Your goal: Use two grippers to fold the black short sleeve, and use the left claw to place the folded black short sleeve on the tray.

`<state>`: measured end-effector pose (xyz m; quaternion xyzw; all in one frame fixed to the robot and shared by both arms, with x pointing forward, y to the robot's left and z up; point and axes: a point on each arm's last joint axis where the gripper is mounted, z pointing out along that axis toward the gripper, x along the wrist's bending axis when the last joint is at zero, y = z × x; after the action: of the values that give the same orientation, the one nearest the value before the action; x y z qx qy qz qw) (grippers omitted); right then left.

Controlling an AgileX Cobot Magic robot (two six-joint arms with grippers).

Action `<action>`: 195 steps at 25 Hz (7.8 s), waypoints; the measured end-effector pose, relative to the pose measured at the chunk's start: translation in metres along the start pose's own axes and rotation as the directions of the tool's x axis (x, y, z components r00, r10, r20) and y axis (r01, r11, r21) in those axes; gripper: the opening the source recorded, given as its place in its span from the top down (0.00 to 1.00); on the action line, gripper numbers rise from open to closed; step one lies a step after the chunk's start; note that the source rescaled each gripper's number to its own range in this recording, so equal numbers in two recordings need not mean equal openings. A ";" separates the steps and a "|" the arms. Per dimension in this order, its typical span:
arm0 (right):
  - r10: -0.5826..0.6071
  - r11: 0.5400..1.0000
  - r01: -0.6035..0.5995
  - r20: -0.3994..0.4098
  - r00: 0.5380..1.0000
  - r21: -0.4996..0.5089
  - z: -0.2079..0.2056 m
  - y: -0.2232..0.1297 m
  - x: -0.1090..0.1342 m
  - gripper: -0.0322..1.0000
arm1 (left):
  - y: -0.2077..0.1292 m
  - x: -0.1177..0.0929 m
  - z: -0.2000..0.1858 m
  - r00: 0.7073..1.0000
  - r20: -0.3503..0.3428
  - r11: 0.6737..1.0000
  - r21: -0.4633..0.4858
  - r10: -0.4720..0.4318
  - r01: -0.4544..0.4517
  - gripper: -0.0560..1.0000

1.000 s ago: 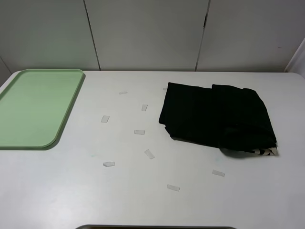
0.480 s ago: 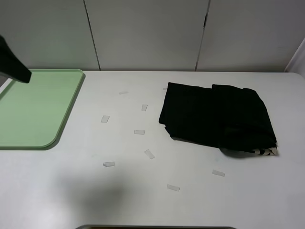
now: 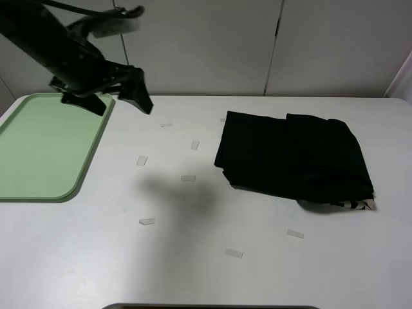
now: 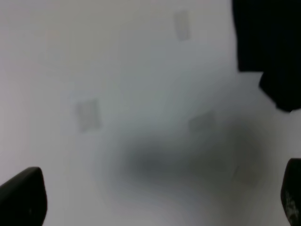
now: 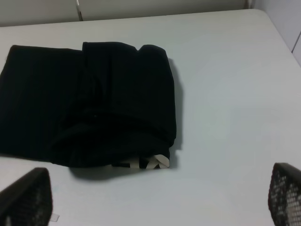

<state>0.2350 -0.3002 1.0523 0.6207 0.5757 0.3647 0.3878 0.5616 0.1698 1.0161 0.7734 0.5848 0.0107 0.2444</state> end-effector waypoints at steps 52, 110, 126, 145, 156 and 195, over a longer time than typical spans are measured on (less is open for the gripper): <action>0.000 1.000 0.000 -0.001 1.000 0.000 0.000 0.000 0.000 0.00 | 0.006 -0.128 0.233 0.989 0.121 0.976 -0.188 -0.090 0.112 0.48; 0.000 1.000 0.000 -0.001 1.000 0.000 0.000 0.000 0.000 0.00 | 0.027 -0.070 0.052 0.944 -0.114 0.928 0.253 0.309 -0.273 0.90; 0.000 1.000 0.000 -0.001 1.000 0.000 0.000 0.000 0.000 0.00 | -0.008 -0.157 0.100 0.899 0.037 0.879 0.197 0.435 -0.434 0.90; 0.000 1.000 0.000 -0.001 1.000 0.000 0.000 0.000 0.000 0.00 | -0.008 -0.183 0.152 0.929 0.116 0.936 -0.038 0.352 -0.350 0.59; 0.000 1.000 0.000 -0.001 1.000 0.000 0.000 0.000 0.000 0.00 | 0.000 -0.188 0.147 0.927 0.122 0.934 -0.077 0.356 -0.348 0.01; 0.000 1.000 0.000 -0.001 1.000 0.000 0.000 0.000 0.000 0.00 | 0.031 -0.184 0.129 0.901 0.079 0.881 0.192 0.426 -0.433 0.00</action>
<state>0.2350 -0.3001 1.0523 0.6207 0.5757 0.3650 0.3875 0.5703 -0.0505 0.9640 0.9047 0.3926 -0.0089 0.1650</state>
